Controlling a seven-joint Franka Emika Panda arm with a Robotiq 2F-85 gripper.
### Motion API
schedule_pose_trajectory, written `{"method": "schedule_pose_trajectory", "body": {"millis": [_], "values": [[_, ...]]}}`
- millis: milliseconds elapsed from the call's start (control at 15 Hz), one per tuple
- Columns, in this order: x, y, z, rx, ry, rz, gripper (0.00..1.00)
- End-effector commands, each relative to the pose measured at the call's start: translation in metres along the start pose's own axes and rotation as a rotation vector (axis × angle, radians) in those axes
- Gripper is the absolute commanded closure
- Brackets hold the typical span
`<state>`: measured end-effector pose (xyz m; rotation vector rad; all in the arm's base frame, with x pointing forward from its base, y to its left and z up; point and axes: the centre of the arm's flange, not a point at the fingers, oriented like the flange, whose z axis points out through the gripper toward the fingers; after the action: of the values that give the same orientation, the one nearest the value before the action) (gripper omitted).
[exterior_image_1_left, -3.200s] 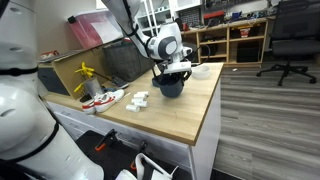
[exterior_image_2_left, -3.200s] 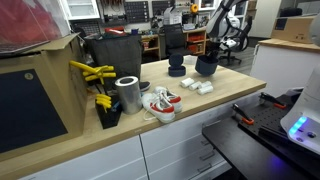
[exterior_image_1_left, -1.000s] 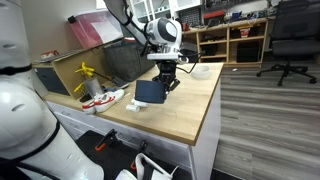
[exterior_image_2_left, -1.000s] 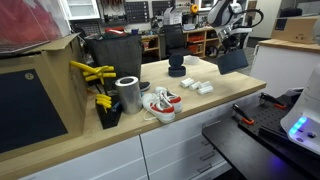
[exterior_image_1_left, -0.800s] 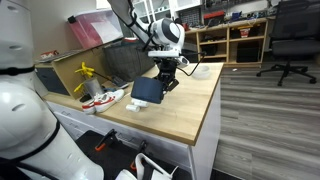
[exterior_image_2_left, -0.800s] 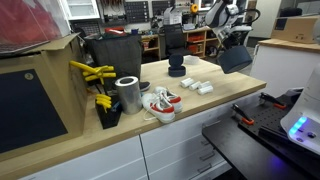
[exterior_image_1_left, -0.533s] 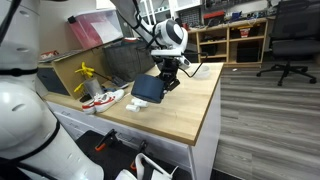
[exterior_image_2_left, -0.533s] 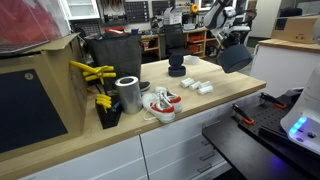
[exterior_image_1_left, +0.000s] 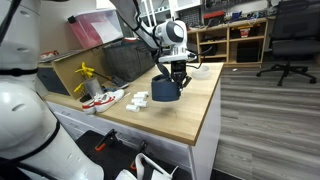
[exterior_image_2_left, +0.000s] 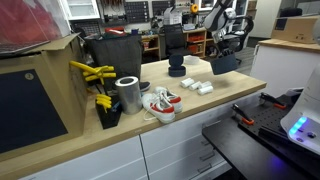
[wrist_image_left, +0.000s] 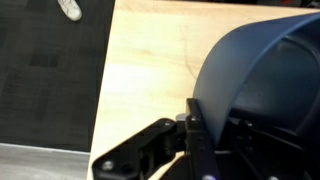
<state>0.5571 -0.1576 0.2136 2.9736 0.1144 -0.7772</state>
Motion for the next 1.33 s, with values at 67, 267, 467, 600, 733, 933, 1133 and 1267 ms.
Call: {"method": "schedule_pose_trajectory", "body": {"millis": [67, 267, 467, 600, 733, 933, 1133, 1267], "values": [[0.0, -0.003, 0.009, -0.087, 0.253, 0.028, 0.99], [0.011, -0.004, 0.025, -0.128, 0.443, 0.019, 0.99], [0.011, -0.006, 0.027, -0.151, 0.593, -0.002, 0.64], [0.007, -0.008, 0.03, -0.136, 0.617, -0.013, 0.48], [0.004, -0.01, 0.026, -0.122, 0.606, -0.028, 0.33], [-0.003, -0.02, 0.017, -0.099, 0.547, -0.094, 0.11], [-0.015, -0.035, -0.002, -0.11, 0.496, -0.16, 0.0], [-0.021, -0.041, -0.015, -0.119, 0.48, -0.181, 0.0]]}}
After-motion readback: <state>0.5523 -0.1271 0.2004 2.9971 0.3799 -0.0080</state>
